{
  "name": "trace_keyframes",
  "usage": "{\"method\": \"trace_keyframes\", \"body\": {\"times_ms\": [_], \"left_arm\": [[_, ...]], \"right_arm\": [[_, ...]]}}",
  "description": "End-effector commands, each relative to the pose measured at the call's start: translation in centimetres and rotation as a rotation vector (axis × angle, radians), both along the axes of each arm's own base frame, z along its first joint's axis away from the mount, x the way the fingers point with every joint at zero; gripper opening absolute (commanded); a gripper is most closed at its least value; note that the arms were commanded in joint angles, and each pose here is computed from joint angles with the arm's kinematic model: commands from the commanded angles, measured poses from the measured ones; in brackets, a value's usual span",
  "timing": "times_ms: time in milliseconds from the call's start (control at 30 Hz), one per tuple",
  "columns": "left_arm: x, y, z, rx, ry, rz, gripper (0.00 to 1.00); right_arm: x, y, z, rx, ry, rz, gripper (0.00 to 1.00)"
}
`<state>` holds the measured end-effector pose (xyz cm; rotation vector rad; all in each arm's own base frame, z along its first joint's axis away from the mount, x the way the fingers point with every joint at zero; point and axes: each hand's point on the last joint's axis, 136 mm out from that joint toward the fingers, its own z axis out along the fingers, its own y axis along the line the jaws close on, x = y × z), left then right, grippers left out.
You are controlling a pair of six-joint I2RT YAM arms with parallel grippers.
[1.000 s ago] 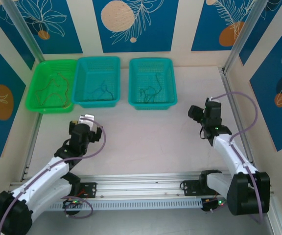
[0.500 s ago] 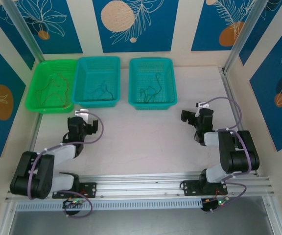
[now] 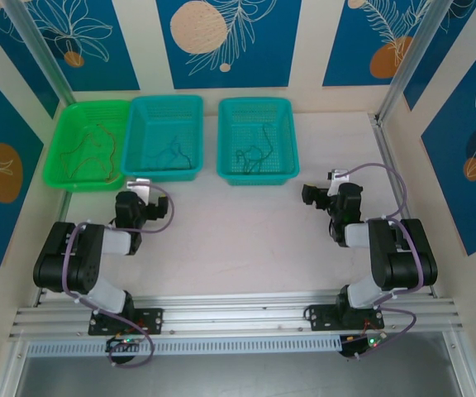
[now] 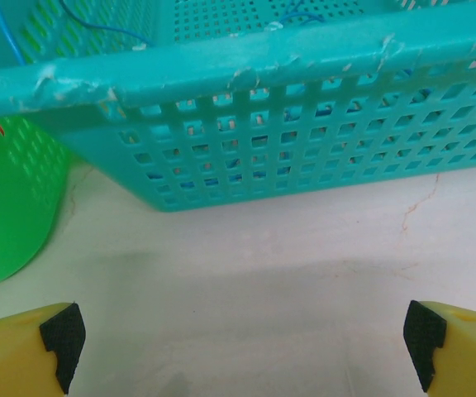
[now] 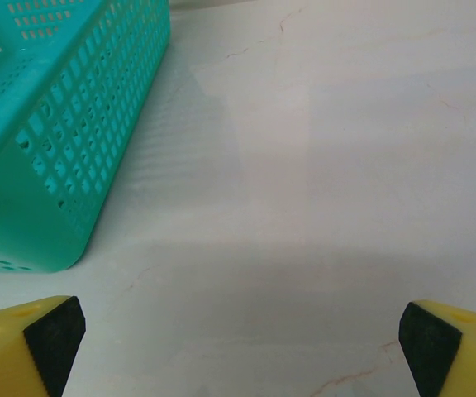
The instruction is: Untangle the cables
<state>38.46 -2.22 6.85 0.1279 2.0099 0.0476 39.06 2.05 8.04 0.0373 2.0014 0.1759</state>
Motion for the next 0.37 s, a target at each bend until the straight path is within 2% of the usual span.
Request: {"method": "trace_keyframes", "body": {"times_ms": [0,333], "left_arm": [[1.03,-0.12,1.97,-0.027,-0.065,-0.012,1.0],[1.03,-0.18,1.98,-0.028,-0.064,-0.015,1.0]], "right_arm": [[0.57,0.3,1.3,-0.018,-0.054,0.021,0.99],[0.52,0.31,1.34,-0.019,-0.057,0.021,0.99]]}}
